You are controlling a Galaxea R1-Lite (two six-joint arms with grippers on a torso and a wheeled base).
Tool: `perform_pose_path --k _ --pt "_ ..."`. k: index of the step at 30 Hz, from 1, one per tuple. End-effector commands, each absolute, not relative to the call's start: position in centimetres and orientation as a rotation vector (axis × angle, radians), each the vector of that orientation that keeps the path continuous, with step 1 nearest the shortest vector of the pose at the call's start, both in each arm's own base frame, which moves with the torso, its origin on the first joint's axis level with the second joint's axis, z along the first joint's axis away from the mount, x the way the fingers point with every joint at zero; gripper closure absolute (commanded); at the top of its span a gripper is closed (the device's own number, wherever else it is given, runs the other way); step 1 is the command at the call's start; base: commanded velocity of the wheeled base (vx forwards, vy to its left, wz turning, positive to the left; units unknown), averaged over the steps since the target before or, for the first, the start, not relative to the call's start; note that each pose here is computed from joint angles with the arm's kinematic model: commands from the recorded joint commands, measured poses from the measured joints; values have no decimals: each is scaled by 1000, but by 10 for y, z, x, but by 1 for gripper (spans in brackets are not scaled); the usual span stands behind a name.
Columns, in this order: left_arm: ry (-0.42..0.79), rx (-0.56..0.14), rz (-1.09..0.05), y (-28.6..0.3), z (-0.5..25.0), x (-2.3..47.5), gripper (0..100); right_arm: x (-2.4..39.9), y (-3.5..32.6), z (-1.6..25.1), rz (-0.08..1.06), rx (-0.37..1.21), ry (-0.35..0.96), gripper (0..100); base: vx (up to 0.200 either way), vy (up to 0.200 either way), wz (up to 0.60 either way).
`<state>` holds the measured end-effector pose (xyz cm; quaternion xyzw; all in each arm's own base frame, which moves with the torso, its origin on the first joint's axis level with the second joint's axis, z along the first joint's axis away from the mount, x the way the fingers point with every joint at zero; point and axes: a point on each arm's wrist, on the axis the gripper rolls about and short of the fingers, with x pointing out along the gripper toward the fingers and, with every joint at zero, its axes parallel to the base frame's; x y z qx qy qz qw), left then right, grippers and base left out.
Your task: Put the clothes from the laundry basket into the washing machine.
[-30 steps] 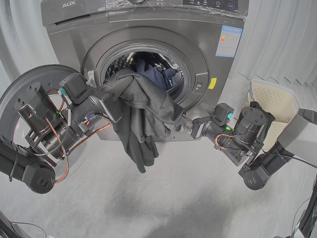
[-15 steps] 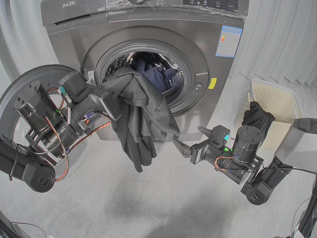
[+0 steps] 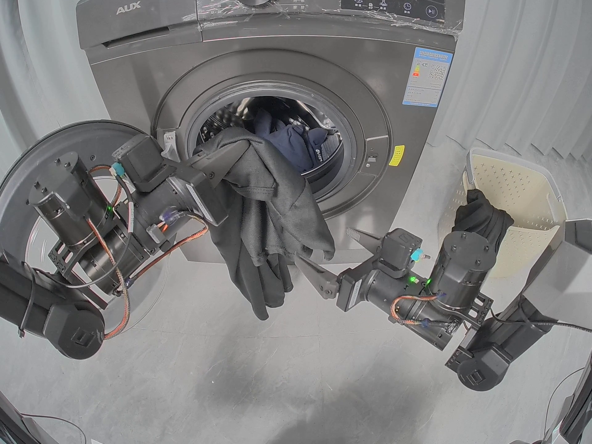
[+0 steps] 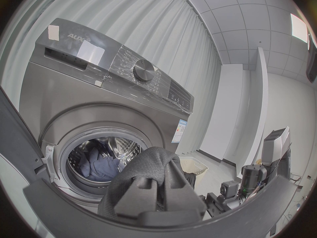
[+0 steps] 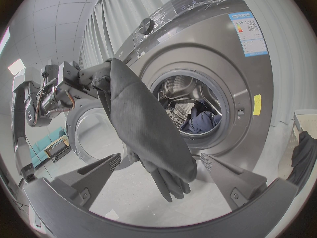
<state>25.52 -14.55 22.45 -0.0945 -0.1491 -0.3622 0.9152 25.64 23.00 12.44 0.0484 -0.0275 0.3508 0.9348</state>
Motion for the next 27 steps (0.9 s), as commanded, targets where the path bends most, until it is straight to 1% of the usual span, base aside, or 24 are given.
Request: perform_pose_path --k 1,4,8,16,27 --pt "-301 -195 -747 -146 223 255 100 273 239 137 705 121 -122 0 0 0 0" --pt "-300 -195 -747 -146 223 255 100 282 243 137 693 118 -142 0 0 0 0" --pt "-297 -192 -747 -146 222 255 100 289 237 138 669 118 -158 0 0 0 0" --pt "-296 -192 -748 -146 221 255 100 292 219 149 626 123 -180 0 0 0 0" --pt "-296 -192 -745 -145 221 255 100 296 210 151 602 120 -180 0 0 0 0"
